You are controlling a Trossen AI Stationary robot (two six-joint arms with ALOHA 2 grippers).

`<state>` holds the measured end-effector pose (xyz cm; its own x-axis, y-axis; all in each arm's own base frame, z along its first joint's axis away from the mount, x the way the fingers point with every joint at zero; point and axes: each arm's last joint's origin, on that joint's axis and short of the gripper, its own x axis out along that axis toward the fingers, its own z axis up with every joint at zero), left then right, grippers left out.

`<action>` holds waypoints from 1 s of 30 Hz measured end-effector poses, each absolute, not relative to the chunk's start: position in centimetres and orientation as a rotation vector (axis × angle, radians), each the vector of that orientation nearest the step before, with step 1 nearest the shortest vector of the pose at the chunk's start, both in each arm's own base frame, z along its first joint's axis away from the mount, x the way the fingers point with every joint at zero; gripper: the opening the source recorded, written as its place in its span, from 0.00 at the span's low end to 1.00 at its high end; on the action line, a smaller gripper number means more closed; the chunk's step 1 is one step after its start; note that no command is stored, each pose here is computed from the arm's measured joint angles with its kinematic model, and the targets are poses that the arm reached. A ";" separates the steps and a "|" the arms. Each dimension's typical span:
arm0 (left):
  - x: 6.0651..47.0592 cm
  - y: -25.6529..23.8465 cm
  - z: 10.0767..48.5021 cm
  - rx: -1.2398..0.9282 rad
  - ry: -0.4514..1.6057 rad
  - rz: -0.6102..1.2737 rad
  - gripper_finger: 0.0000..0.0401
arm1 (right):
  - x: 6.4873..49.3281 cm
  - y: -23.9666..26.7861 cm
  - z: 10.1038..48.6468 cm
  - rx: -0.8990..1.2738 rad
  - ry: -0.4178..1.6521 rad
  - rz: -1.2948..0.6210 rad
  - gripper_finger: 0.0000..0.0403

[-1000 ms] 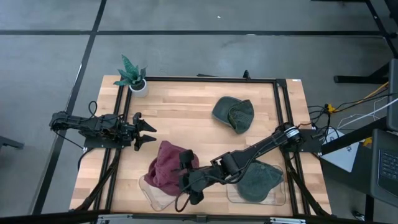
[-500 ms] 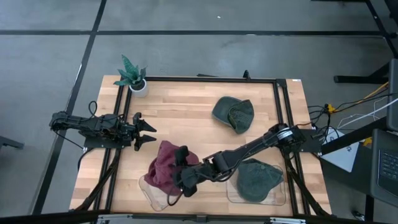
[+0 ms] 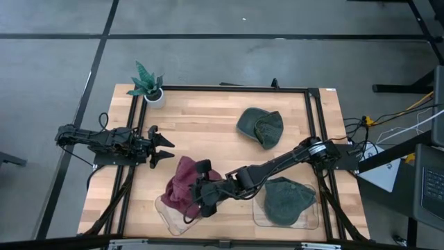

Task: Pick & Place hat
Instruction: Adjust the red cap in the left transparent bin

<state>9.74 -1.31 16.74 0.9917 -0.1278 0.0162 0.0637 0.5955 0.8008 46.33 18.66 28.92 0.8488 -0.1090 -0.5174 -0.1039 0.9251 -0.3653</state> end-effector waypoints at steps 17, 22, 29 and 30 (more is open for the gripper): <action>9.7 -1.3 16.7 0.927 -0.075 -0.111 0.54 | 45.5 17.9 31.5 0.183 0.608 -0.202 0.02; 9.7 -1.3 16.7 0.927 -0.074 -0.112 0.53 | 45.9 18.2 31.1 0.320 0.567 -0.231 0.02; 9.7 -1.3 16.7 0.927 -0.075 -0.112 0.54 | 46.7 18.9 31.3 0.449 0.462 -0.222 0.02; 9.7 -1.3 16.7 0.926 -0.075 -0.112 0.53 | 46.7 18.9 31.3 0.456 0.464 -0.219 0.02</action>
